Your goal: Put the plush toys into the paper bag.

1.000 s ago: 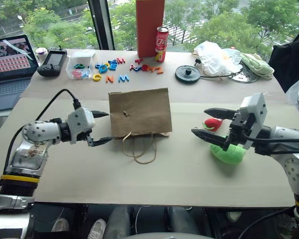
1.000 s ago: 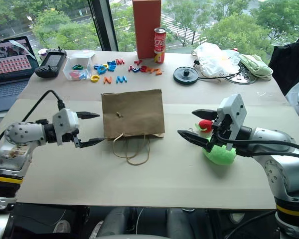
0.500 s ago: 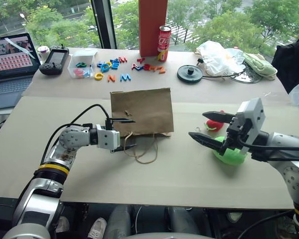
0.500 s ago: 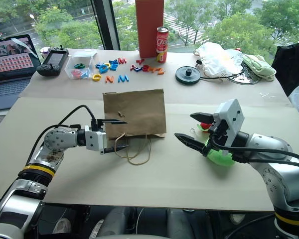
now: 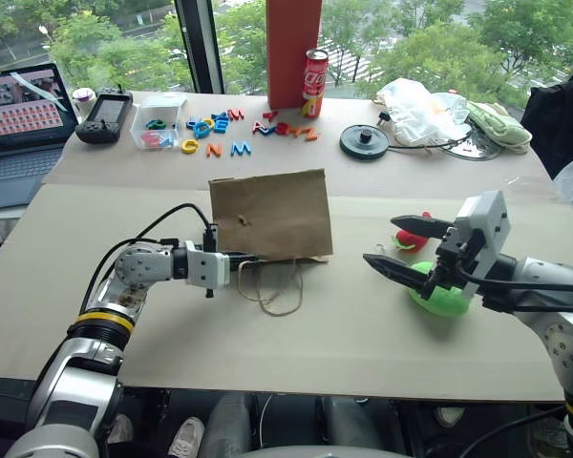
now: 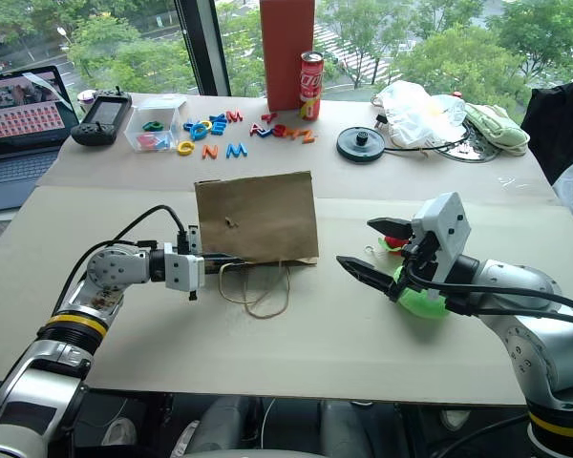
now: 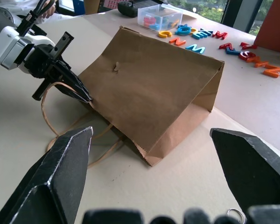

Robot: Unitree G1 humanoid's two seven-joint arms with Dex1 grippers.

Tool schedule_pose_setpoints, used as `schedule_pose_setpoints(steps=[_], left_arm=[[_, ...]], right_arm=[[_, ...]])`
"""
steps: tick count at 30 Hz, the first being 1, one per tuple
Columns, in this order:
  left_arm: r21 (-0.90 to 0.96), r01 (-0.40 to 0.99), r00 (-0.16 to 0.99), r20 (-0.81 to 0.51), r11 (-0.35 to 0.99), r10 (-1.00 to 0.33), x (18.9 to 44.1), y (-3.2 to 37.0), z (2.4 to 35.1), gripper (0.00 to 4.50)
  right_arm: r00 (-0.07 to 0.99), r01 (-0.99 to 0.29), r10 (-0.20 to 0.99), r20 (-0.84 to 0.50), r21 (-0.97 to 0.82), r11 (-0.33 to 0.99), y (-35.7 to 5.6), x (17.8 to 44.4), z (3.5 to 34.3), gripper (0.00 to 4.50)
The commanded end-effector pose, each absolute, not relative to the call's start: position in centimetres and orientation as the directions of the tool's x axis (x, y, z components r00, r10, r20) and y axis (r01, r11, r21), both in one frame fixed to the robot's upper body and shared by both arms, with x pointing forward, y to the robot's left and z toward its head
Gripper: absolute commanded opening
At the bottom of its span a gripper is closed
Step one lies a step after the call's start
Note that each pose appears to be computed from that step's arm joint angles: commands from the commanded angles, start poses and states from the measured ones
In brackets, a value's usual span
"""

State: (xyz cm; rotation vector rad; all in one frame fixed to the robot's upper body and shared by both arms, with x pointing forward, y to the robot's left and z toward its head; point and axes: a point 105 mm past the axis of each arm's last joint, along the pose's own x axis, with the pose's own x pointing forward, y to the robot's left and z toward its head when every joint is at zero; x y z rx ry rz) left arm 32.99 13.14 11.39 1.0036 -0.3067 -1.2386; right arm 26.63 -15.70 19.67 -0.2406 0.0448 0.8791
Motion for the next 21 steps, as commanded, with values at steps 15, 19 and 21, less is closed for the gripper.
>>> schedule_pose_setpoints(steps=[15, 19, 21], left_arm=[[0.489, 0.775, 0.403, 0.107, 0.401, -0.909, 34.4, 13.3, 23.8, 0.04], [0.458, 0.794, 0.395, 0.111, 0.4, -0.912, 34.0, 12.6, 23.7, 0.04], [0.449, 0.799, 0.394, 0.112, 0.4, -0.912, 33.9, 12.4, 23.6, 0.04]], right_arm=[[0.611, -0.788, 0.781, -0.13, -0.195, 0.584, -13.6, 27.4, 19.9, 4.5], [0.622, -0.78, 0.774, -0.117, -0.172, 0.601, -11.7, 28.4, 19.5, 4.5], [0.621, -0.782, 0.776, -0.112, -0.159, 0.603, -11.1, 28.5, 19.5, 4.5]])
